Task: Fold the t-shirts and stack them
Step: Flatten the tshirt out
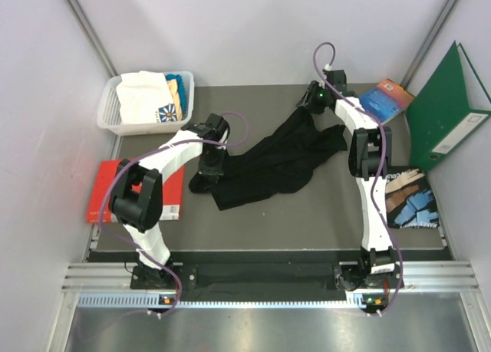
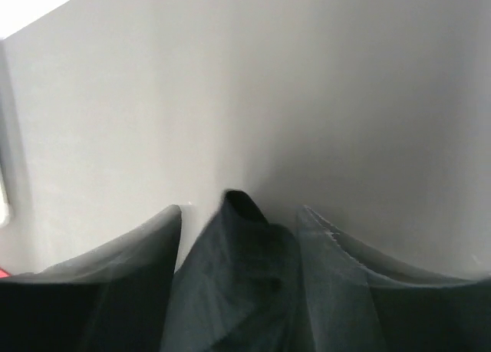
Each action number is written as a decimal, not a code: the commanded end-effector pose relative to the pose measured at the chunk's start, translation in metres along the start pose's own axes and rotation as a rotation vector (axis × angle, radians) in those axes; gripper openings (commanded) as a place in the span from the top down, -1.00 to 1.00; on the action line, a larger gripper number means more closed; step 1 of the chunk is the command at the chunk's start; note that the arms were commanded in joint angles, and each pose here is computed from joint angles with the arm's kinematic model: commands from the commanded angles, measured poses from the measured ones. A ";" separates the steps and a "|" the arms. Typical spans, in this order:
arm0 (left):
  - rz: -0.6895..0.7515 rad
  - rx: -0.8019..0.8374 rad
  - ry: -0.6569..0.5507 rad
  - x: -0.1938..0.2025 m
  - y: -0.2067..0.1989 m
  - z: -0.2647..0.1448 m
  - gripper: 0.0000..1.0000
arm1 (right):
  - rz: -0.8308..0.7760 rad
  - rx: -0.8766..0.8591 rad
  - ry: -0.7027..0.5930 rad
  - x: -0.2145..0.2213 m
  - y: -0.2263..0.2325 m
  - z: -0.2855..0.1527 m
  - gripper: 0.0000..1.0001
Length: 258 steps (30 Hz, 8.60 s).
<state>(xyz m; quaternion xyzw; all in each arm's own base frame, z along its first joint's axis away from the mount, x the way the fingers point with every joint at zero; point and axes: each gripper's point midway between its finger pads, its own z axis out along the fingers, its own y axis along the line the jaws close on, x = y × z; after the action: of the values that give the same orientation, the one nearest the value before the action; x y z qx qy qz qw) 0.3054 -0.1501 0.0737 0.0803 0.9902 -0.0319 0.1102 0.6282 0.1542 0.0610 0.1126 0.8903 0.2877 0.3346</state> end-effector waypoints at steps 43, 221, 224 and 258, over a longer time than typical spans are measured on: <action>-0.249 -0.083 -1.325 -0.194 0.062 -0.407 1.00 | -0.521 -0.047 -0.935 -0.082 0.221 -0.532 1.00; -0.332 -0.090 -0.192 -0.078 0.064 -0.027 -0.66 | -0.248 0.431 -0.025 -0.026 -0.050 -0.143 -0.33; -0.329 -0.077 -0.231 -0.057 0.068 -0.037 -0.63 | -0.341 0.346 0.029 0.004 -0.006 -0.148 -0.32; -0.218 0.070 -0.178 -0.049 0.049 -0.021 -0.38 | -0.318 0.222 0.241 0.131 0.063 0.015 1.00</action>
<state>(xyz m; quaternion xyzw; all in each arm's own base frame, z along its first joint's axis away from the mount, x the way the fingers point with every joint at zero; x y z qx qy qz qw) 0.3517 -0.0984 0.0828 -0.0429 0.9840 -0.0501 0.1655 0.4905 0.3296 0.0336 -0.1339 0.9468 0.1879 0.2241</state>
